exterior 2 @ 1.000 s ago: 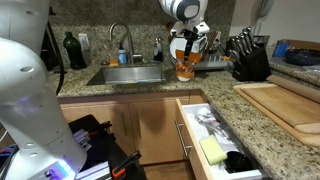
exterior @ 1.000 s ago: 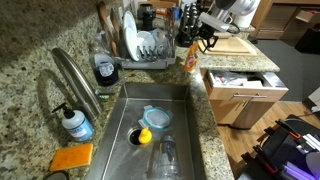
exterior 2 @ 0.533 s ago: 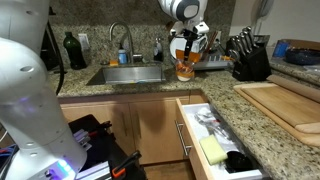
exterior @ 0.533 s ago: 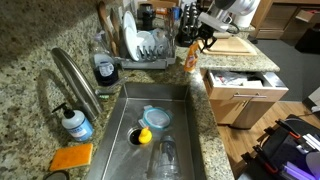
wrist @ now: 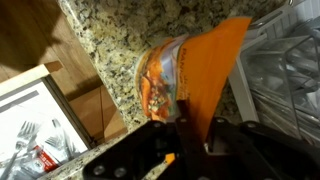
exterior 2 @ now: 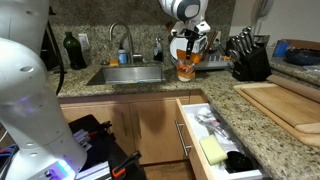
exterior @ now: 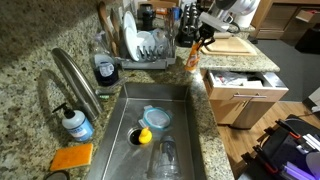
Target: Put the orange packet in the open drawer, remove the yellow sponge from the open drawer and use it to wipe the counter
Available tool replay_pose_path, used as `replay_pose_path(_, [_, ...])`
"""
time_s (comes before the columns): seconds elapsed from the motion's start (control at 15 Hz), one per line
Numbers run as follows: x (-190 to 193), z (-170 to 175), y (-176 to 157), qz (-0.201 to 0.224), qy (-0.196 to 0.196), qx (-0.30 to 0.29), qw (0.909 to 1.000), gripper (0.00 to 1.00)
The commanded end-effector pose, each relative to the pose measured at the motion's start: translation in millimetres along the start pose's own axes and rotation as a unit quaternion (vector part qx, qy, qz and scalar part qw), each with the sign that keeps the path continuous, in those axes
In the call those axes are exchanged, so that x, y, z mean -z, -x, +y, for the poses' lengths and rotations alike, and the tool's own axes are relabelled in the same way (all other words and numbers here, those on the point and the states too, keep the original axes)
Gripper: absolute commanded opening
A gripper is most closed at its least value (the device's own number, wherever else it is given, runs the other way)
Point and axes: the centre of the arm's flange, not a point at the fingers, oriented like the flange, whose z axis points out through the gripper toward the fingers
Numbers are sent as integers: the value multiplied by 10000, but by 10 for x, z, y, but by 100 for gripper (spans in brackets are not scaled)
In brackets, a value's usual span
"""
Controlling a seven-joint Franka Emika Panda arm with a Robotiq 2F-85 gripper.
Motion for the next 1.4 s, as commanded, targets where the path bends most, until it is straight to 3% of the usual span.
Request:
replay_pose_path(0.0, [179, 142, -129, 382, 73, -157, 9991, 0])
replay_pose_path(0.2, [459, 527, -301, 943, 342, -514, 9936, 1])
replay_pose_path(0.33, [601, 890, -395, 1032, 602, -920, 9886, 1])
replay_pose_path(0.47, [690, 1208, -447, 543, 686, -1434, 9858, 1])
replay_pose_path(0.6, [753, 1493, -452, 336, 717, -1855, 9794, 1])
replay_pose_path(1.13, [844, 2271, -415, -140, 407, -3264, 9442, 1])
replay_pose_path(1.33, [747, 2537, -615, 193, 242, -3741, 9269, 1])
